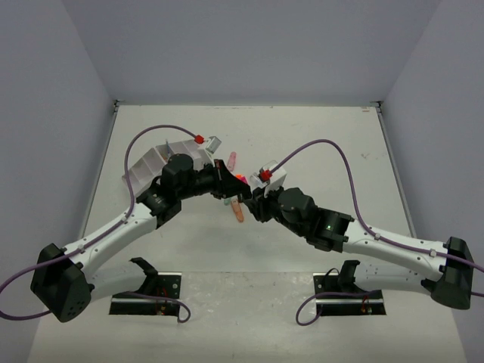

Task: Sort the stationery into containers
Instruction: Place the pen in the storage box.

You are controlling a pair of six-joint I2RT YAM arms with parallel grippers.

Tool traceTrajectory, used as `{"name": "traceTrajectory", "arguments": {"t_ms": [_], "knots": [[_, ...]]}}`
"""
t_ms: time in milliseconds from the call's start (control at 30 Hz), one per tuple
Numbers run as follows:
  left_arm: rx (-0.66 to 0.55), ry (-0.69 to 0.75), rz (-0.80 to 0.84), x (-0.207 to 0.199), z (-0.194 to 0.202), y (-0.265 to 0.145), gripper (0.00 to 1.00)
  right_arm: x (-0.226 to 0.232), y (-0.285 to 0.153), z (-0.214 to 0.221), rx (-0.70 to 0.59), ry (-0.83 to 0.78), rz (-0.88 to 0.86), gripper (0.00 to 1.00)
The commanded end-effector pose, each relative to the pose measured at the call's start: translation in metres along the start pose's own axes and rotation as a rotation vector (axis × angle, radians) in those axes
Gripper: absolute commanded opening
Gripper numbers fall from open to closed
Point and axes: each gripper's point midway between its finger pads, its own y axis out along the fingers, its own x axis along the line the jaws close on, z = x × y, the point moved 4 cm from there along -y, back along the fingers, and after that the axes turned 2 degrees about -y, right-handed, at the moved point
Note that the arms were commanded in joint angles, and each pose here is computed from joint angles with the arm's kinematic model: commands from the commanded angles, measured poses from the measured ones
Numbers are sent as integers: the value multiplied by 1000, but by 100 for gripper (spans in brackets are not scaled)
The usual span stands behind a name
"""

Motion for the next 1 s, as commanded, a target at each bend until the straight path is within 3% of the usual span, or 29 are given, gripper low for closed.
{"name": "traceTrajectory", "arguments": {"t_ms": [0, 33, 67, 100, 167, 300, 500, 700, 967], "knots": [[-96, 104, -123, 2, -30, 0, 0, -3, -1, -18, -83, 8, 40, 58], [-140, 121, -239, 14, -40, -4, 0, -8, 0, -18, -89, 19, 78, 93], [-176, 133, -314, 21, -47, -7, 0, -12, 0, -15, -87, 29, 109, 99], [-219, 144, -398, 30, -56, -11, 0, -18, 1, -13, -86, 37, 144, 99], [-409, 183, -721, 57, -94, -36, 0, -33, 0, -9, -88, 55, 230, 99], [-648, 236, -1093, 89, -149, -66, 0, -50, -3, -2, -90, 106, 286, 99], [-808, 180, -1183, 126, -212, -88, 0, -61, -10, 3, -96, 159, 280, 99], [-763, 190, -1329, 170, -219, -78, 0, -60, -13, 1, -100, 175, 246, 99], [-655, 137, -1380, 226, -177, -61, 0, -59, -11, 3, -85, 174, 226, 99]]}}
